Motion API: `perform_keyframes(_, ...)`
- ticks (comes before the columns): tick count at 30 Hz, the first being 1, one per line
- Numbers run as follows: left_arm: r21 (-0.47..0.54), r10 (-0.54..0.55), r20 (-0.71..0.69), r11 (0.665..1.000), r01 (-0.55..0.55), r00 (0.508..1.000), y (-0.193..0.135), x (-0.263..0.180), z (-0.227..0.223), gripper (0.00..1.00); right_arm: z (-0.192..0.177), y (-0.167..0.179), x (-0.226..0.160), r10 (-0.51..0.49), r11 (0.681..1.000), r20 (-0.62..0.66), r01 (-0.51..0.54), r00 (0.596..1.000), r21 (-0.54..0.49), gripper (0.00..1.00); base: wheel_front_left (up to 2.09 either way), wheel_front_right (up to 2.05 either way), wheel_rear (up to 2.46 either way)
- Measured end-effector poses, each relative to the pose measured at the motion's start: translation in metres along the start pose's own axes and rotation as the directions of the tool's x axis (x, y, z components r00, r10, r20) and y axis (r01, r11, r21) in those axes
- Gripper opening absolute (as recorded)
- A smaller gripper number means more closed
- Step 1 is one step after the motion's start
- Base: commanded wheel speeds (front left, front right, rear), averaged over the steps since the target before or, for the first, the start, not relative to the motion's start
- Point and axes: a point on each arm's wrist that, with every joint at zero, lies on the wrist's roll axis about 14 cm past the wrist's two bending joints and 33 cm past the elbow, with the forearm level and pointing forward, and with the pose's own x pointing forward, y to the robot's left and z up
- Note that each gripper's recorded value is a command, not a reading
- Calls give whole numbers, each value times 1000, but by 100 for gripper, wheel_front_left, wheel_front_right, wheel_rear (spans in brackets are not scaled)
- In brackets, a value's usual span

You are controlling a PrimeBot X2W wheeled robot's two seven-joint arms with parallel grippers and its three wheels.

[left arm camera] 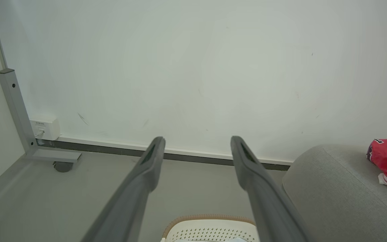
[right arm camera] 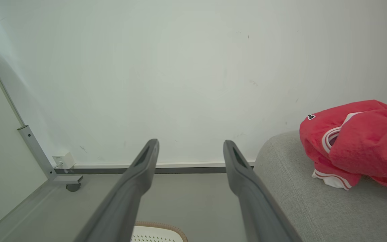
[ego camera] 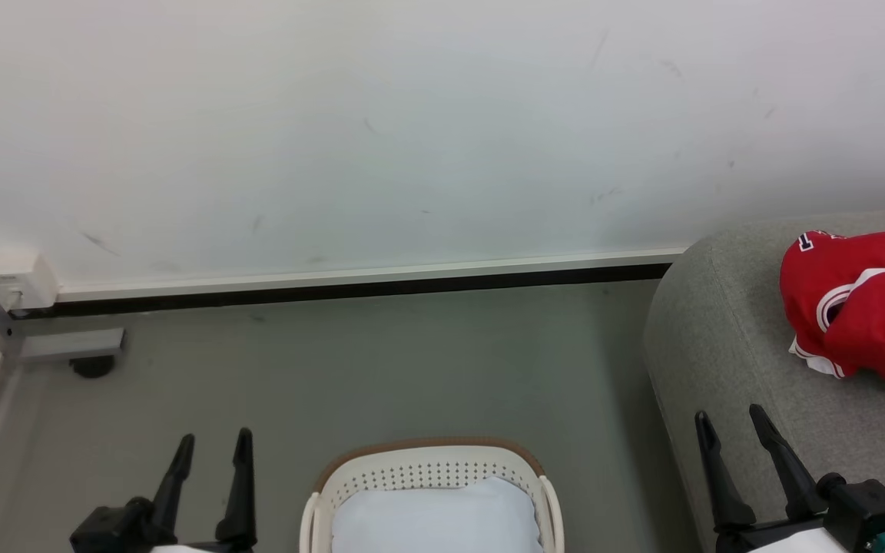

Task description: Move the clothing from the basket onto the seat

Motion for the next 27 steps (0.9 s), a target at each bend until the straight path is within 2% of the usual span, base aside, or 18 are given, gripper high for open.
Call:
perform_keyframes(9,2,-5,-13,1000,5,1000,-2,0,-4,100,-1,1,2,3,1000,-3,-3,1000,2,100,0,0,0)
perform_keyframes(10,0,-5,-19,1000,5,1000,-2,0,-6,0,-3,1,1,2,1000,-8,-2,1000,3,0,0,0,0)
perform_keyframes(15,-18,12,-92,1000,-14,996,0,-11,-29,0,-25,-1,-11,-17,999,-78,20,997,29,0,0,0,0)
perform_keyframes(27,-221,78,-120,970,-103,990,13,-13,-31,0,-26,-15,-9,-84,971,-97,104,992,215,0,0,0,0)
